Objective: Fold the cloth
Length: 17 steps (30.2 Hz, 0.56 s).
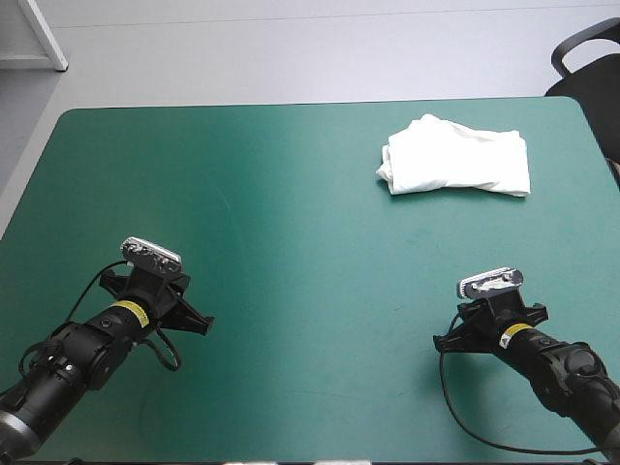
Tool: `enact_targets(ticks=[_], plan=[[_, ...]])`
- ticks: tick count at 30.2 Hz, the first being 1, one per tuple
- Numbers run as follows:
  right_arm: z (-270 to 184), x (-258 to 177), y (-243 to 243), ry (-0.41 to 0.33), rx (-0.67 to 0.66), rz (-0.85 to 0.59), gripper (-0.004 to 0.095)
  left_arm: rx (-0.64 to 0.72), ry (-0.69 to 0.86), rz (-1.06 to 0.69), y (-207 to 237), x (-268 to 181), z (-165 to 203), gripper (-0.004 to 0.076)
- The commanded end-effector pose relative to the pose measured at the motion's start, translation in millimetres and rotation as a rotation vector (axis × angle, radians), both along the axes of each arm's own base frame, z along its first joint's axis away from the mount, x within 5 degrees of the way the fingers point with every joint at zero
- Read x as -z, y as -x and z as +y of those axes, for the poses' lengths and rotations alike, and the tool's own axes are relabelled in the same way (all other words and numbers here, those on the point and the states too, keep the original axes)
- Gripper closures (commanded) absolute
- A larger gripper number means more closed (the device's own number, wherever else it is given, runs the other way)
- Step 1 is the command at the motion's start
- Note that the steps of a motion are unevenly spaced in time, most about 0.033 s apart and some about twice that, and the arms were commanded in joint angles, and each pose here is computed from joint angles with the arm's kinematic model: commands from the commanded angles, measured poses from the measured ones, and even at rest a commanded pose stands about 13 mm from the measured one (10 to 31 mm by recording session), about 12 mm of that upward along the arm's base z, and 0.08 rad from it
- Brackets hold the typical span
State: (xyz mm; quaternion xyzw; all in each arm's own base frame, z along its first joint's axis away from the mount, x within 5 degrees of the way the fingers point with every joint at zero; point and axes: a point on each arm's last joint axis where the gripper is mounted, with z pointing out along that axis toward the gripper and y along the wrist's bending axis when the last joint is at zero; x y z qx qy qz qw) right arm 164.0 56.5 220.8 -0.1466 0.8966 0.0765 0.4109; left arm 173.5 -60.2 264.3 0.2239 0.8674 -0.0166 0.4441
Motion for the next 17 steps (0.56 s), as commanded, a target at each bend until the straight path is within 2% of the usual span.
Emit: enact_targets(ticks=[1,17], plan=[[2.2,-10.7,-7.8,-0.015,-0.001,-0.078,0.0925,0.009,0.036,-0.085,-3.1,-14.2,-2.3,0.0705],[4.5,2.4,-14.7,0.007,-0.002,-0.010,0.0925,0.009,0.036,-0.085,-3.1,-14.2,-2.3,0.0705]])
